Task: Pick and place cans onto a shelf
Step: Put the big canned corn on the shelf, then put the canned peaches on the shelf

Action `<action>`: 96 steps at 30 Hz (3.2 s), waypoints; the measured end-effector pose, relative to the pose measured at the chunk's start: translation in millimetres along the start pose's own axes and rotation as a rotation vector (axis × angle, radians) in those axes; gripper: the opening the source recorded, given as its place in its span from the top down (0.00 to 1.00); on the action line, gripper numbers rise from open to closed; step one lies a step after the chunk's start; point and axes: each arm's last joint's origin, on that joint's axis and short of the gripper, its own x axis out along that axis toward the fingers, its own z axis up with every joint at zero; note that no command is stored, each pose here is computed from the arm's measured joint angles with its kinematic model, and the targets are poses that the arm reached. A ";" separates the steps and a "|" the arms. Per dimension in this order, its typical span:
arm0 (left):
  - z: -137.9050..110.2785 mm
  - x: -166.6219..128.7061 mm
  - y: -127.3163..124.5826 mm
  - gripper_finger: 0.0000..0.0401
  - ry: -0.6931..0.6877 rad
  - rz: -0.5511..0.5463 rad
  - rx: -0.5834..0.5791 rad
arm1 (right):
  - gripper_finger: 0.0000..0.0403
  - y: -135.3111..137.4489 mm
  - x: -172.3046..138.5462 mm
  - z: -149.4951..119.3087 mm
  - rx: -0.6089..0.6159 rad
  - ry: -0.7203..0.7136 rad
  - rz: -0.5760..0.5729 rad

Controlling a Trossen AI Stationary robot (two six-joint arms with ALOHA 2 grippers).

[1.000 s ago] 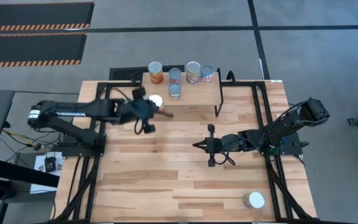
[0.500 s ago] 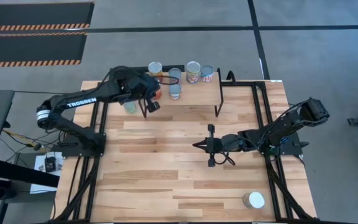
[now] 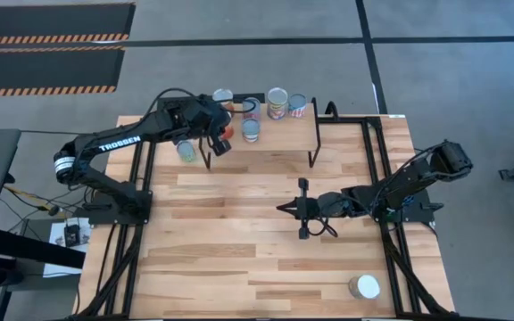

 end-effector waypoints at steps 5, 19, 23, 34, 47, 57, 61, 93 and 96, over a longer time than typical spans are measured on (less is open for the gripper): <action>1.9 3.1 0.9 0.99 -0.017 -0.002 -0.008 | 0.97 1.6 -0.5 0.1 -0.001 -0.001 0.006; 3.0 3.2 1.2 0.99 -0.030 0.000 -0.008 | 0.97 1.6 -0.5 -0.1 0.001 0.000 0.008; 3.0 3.2 1.3 0.99 -0.031 0.000 -0.001 | 0.97 1.6 -0.5 -0.1 0.001 0.000 0.008; 3.5 2.1 0.7 0.80 -0.033 -0.001 0.012 | 0.97 1.6 -0.5 -0.1 0.001 0.000 0.008; 5.5 -61.8 -29.1 0.79 -0.259 -0.165 0.097 | 0.97 1.7 -0.5 -0.8 -0.006 0.007 0.011; -71.1 -68.9 -113.0 0.99 -0.687 -0.500 0.088 | 0.99 10.4 -3.3 -7.2 0.003 0.098 0.044; -97.2 -68.8 -130.8 0.99 -0.799 -0.568 0.081 | 0.99 22.7 -5.2 3.6 0.059 0.239 0.074; -124.6 -56.3 -139.2 1.00 -0.808 -0.563 0.034 | 0.75 194.1 -118.6 92.7 0.685 1.231 -0.059; -124.6 -56.3 -139.2 1.00 -0.808 -0.562 0.038 | 0.68 208.8 -118.9 83.2 0.692 1.306 -0.096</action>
